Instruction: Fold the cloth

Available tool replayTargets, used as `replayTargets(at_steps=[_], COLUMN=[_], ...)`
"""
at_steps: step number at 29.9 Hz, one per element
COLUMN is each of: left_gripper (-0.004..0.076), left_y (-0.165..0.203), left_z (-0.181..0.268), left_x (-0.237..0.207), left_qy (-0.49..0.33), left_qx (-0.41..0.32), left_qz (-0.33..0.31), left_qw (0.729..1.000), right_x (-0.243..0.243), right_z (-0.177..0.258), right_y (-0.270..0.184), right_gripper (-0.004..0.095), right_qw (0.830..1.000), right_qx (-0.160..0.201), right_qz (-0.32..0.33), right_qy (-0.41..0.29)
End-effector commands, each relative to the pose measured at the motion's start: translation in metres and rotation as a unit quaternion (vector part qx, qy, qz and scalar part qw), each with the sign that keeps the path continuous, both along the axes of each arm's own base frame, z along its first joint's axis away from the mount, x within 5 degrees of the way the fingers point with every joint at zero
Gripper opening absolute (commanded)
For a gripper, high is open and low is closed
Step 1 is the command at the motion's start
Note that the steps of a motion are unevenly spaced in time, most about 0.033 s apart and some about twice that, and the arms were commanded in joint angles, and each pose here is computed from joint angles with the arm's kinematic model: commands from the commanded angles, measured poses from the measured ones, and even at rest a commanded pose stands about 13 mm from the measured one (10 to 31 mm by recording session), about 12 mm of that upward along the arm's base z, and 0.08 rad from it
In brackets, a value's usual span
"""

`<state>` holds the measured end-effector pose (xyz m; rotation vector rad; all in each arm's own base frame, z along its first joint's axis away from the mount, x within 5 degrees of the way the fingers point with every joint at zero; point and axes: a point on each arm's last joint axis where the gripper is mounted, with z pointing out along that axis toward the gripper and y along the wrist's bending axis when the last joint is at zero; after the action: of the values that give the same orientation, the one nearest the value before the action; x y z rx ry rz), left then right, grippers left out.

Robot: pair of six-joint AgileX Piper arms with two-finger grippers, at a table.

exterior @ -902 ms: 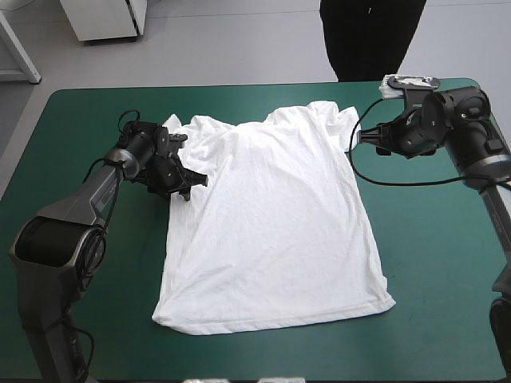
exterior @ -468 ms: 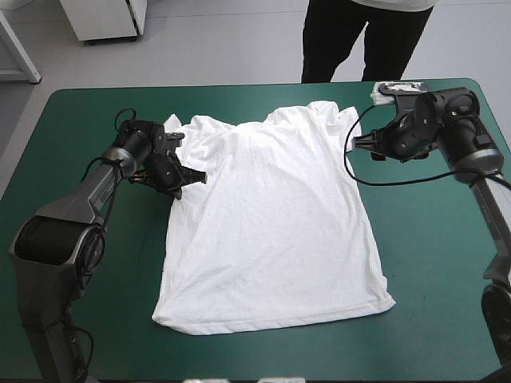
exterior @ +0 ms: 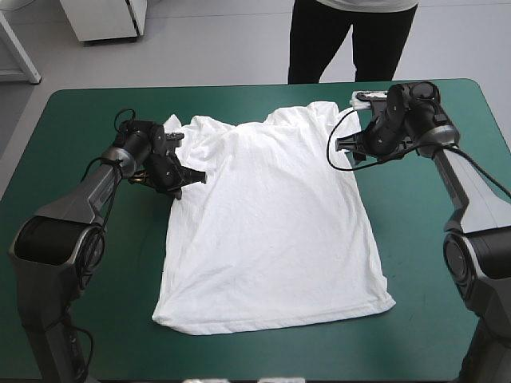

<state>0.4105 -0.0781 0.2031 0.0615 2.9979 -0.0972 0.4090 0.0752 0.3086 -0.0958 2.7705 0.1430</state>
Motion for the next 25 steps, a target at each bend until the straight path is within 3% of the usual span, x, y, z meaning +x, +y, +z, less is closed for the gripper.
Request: replayTargets(at_steps=[1,20,23,25], left_gripper=[-0.0008,-0.0008,-0.0008,-0.0008], left_y=[0.004,0.003,0.003,0.003], left_z=[-0.001,0.002,0.004,0.004], left_x=[0.000,0.003,0.003,0.003], left_qy=[-0.003,-0.014,-0.018,-0.018], left_qx=[0.010,0.008,0.007,0.007], left_qz=[0.002,-0.004,-0.005,-0.005], left_qw=[1.000,1.000,1.000,1.000], right_x=[0.002,0.035,0.035,0.035], right_z=[0.017,-0.071,-0.084,-0.087], right_y=[0.001,0.033,0.034,0.034], right_gripper=[0.0509,0.0496,0.0374,0.0210], right_qw=[1.000,0.999,0.997,0.997], right_qx=[0.011,0.003,0.007,0.005], right_qz=[0.004,0.024,0.023,0.023], right_qy=[-0.029,0.045,0.067,0.076])
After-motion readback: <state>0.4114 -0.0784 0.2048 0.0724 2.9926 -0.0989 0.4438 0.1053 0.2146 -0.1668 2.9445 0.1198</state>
